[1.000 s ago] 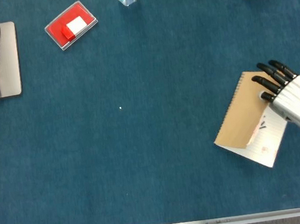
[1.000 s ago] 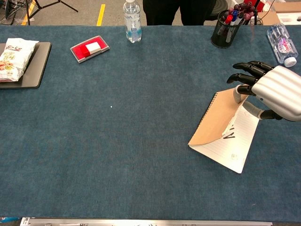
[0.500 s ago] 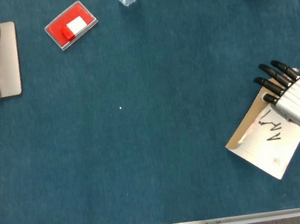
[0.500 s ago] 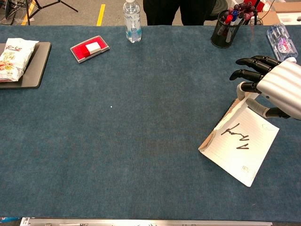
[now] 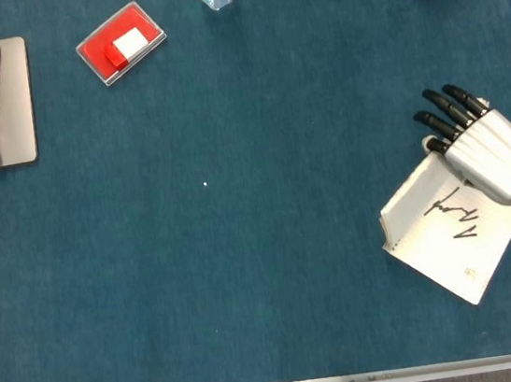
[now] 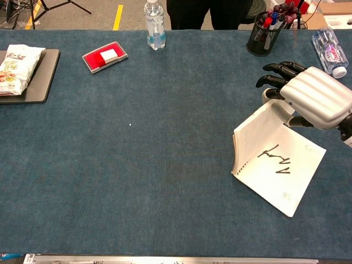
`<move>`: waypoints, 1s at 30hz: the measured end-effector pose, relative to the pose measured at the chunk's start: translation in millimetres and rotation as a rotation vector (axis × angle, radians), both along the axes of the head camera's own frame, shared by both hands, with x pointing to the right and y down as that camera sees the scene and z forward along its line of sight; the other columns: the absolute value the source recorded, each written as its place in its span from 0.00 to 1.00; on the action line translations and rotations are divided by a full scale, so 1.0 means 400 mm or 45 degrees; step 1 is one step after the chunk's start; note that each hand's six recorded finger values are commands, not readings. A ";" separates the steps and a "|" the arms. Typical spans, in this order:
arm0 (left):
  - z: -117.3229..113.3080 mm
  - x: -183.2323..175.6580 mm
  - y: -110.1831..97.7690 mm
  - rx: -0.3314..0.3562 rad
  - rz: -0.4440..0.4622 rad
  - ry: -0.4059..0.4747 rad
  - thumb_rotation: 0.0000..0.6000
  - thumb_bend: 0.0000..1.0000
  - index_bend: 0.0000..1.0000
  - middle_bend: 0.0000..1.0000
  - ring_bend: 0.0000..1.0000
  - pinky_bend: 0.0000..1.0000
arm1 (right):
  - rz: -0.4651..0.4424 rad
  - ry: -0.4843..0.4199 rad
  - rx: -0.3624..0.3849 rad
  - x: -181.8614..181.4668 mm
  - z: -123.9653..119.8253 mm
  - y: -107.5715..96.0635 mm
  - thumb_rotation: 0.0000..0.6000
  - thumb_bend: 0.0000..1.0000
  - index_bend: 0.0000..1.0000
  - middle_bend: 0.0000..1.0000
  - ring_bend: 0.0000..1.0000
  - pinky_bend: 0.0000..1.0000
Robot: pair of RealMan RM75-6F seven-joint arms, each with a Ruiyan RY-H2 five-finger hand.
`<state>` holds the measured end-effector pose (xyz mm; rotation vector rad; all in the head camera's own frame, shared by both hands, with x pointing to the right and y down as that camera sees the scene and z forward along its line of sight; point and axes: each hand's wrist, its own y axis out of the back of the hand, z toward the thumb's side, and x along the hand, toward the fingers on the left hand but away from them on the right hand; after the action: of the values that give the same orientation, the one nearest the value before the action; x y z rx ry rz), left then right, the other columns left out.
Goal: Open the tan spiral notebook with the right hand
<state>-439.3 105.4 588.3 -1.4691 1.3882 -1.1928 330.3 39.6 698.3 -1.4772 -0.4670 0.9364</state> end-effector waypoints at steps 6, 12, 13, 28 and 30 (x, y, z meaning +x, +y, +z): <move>-0.001 -0.001 0.000 0.000 0.000 0.005 1.00 0.08 0.52 0.38 0.26 0.44 | 0.043 -0.031 0.020 -0.025 0.034 -0.020 1.00 0.41 0.46 0.29 0.11 0.16; -0.003 -0.002 0.000 0.004 -0.001 0.011 1.00 0.08 0.52 0.38 0.26 0.44 | 0.068 -0.082 0.042 -0.051 0.059 -0.028 1.00 0.35 0.17 0.29 0.11 0.16; -0.004 -0.002 0.001 0.003 -0.001 0.012 1.00 0.08 0.52 0.38 0.26 0.44 | 0.070 -0.091 0.042 -0.053 0.062 -0.029 1.00 0.33 0.13 0.29 0.11 0.16; -0.001 0.000 0.001 -0.003 0.004 0.006 1.00 0.08 0.52 0.38 0.26 0.44 | 0.084 -0.212 0.078 -0.077 0.077 -0.040 1.00 0.20 0.00 0.29 0.11 0.16; -0.001 -0.001 0.001 -0.002 0.003 0.006 1.00 0.08 0.52 0.38 0.26 0.44 | 0.079 -0.221 0.078 -0.076 0.074 -0.036 1.00 0.20 0.00 0.29 0.11 0.16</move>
<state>-439.7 105.8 587.7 -1.4752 1.3887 -1.1898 300.0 25.3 727.9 -1.5021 -0.6662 0.8386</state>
